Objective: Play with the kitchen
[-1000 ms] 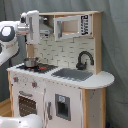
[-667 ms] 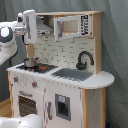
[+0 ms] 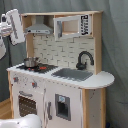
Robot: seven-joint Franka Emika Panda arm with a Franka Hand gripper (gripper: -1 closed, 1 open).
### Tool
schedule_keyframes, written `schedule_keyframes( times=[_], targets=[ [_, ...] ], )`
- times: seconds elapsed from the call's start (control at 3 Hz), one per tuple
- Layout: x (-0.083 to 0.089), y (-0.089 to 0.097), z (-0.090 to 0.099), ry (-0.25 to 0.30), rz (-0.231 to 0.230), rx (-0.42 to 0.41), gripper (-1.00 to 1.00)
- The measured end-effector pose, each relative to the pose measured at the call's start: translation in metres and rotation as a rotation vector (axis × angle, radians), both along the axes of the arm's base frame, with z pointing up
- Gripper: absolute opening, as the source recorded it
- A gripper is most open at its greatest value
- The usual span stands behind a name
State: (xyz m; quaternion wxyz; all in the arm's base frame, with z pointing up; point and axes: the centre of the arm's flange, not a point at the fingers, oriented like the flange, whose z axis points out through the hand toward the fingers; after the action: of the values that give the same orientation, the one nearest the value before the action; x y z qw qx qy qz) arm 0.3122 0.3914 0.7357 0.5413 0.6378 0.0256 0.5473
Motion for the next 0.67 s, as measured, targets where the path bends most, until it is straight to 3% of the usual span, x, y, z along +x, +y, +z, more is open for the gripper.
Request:
schedule_keyframes(
  times=[0.33, 0.67],
  targets=[
    [-0.008, 0.033, -0.020, 0.021, 0.034, -0.139, 1.00],
    [0.000, 0.054, -0.041, 0.071, 0.068, -0.260, 1.00]
  ],
)
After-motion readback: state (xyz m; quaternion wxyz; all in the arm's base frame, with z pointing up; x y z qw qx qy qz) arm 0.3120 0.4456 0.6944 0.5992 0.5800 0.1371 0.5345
